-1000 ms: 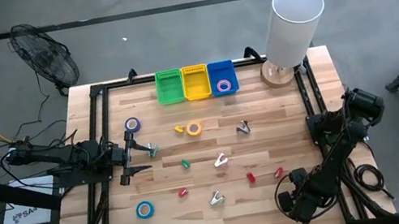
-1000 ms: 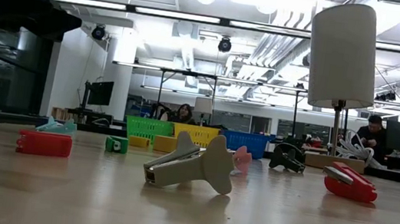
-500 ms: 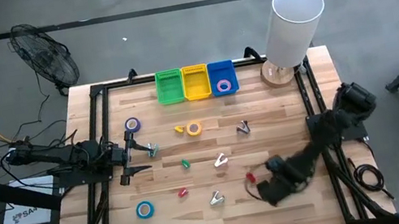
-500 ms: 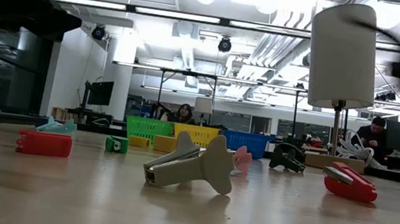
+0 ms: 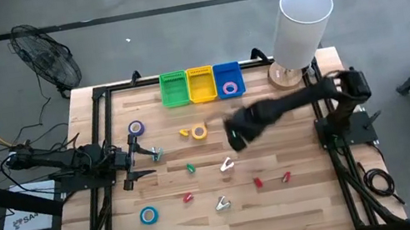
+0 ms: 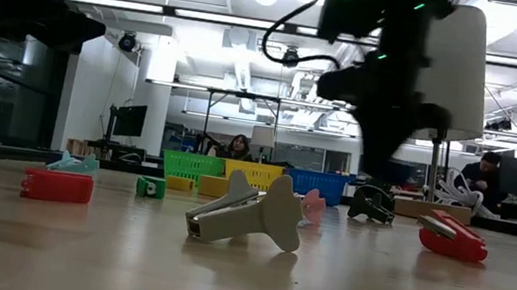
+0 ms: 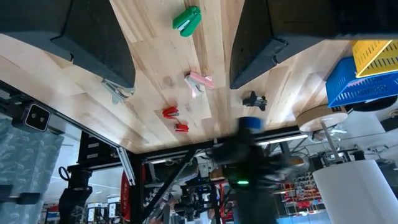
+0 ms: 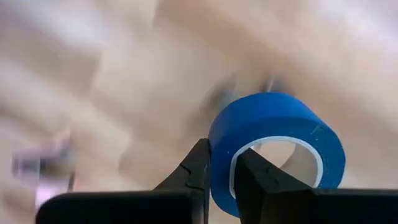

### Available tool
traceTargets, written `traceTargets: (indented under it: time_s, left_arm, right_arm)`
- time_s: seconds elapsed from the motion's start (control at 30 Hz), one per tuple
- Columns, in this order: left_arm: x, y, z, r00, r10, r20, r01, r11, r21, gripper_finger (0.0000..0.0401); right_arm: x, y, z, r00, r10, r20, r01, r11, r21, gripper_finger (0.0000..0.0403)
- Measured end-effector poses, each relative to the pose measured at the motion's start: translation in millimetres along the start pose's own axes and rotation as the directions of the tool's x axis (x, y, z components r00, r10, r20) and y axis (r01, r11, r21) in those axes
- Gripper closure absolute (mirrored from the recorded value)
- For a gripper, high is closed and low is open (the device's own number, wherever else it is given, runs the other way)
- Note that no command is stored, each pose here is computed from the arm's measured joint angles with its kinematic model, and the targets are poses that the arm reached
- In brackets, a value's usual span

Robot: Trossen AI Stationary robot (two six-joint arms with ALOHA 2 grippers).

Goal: Pick and place Stapler, Stapler remover, tape
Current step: Put the blue tape into the blue bin

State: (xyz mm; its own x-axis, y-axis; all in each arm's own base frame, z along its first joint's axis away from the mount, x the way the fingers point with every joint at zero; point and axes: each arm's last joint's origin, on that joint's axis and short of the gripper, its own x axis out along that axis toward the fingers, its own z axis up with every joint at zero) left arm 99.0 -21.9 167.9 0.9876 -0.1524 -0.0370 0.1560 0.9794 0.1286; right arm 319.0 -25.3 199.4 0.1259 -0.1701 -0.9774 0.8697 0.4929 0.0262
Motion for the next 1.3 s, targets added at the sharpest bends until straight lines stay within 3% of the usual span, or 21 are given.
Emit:
traceTargets:
  time_s: [0.23,0.43,0.53,0.9,1.3]
  left_arm:
    - [0.0,0.0,0.0,1.0,0.0,0.0,0.0,1.0,0.0,0.0142]
    - [0.0,0.0,0.0,1.0,0.0,0.0,0.0,1.0,0.0,0.0142]
    - [0.0,0.0,0.0,1.0,0.0,0.0,0.0,1.0,0.0,0.0142]
    - [0.0,0.0,0.0,1.0,0.0,0.0,0.0,1.0,0.0,0.0142]
    - [0.0,0.0,0.0,1.0,0.0,0.0,0.0,1.0,0.0,0.0142]
  right_arm:
    - [-6.5,-35.5,82.1,0.978,0.054,0.202,-0.066,0.997,0.05,0.0371]
    - [-3.7,-62.6,126.7,0.929,0.085,0.361,-0.121,0.99,0.077,0.0371]
    - [5.5,-73.9,142.4,0.918,0.1,0.383,-0.14,0.987,0.077,0.0371]
    - [43.5,-109.3,181.7,0.896,0.141,0.421,-0.19,0.979,0.078,0.037]
    - [66.4,-122.0,191.0,0.902,0.203,0.381,-0.255,0.963,0.091,0.0364]
